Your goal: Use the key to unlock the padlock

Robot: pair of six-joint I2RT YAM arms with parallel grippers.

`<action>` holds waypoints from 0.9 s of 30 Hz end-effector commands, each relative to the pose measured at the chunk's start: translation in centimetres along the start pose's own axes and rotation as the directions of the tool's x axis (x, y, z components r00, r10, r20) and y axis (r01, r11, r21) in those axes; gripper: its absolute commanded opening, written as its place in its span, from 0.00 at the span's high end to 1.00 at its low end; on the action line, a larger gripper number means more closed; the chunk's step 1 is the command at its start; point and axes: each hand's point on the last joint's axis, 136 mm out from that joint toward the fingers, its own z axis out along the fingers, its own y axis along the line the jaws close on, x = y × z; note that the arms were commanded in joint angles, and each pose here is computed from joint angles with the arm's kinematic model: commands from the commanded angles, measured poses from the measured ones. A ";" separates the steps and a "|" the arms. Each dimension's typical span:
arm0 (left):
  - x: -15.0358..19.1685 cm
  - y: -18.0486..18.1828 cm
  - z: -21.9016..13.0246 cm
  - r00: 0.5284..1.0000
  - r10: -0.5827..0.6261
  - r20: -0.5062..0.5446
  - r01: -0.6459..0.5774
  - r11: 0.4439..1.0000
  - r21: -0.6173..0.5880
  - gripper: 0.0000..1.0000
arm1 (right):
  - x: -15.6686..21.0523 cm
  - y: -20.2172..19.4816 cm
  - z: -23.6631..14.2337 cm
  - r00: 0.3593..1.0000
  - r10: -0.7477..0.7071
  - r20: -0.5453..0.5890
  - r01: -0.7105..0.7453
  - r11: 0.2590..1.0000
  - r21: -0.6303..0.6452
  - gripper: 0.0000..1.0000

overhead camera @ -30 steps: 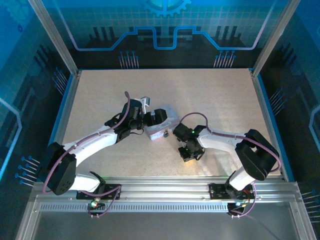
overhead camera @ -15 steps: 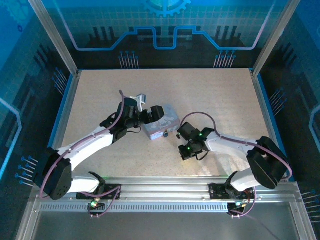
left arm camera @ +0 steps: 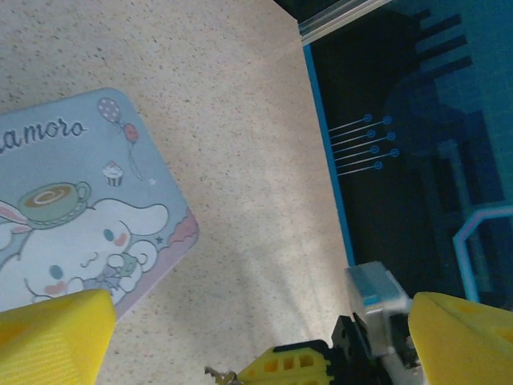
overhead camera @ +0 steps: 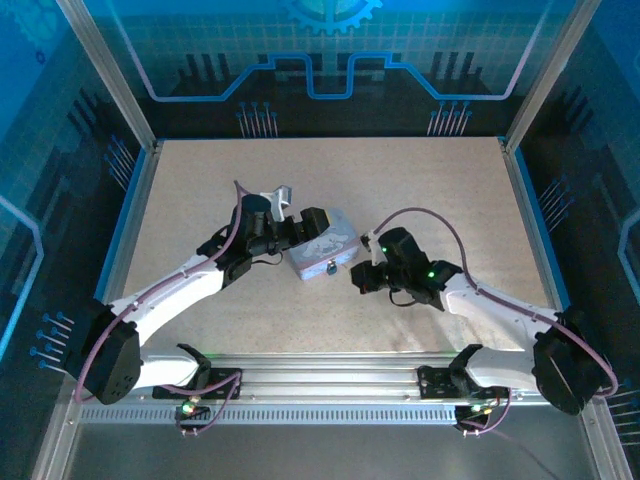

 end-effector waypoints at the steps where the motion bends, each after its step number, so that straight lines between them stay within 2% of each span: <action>1: -0.2 -2.9 0.0 1.000 -0.016 -0.006 0.017 0.995 0.097 0.06 | -4.0 2.5 -1.1 0.987 0.025 0.156 -0.007 0.993 -0.119 1.00; 10: 0.7 -3.7 1.2 0.999 -0.008 -0.035 0.012 0.993 0.116 0.17 | -7.0 5.3 -2.8 0.970 0.046 0.240 0.008 0.975 -0.220 1.00; 20: 1.6 -4.2 2.6 0.997 -0.014 -0.070 0.024 0.990 0.140 0.40 | -7.9 6.0 -3.1 0.962 0.083 0.261 -0.015 0.968 -0.251 0.99; 27: 1.7 -4.2 2.7 0.997 -0.016 -0.070 0.025 0.990 0.139 0.63 | -8.1 5.8 -2.9 0.961 0.099 0.259 -0.033 0.968 -0.248 0.99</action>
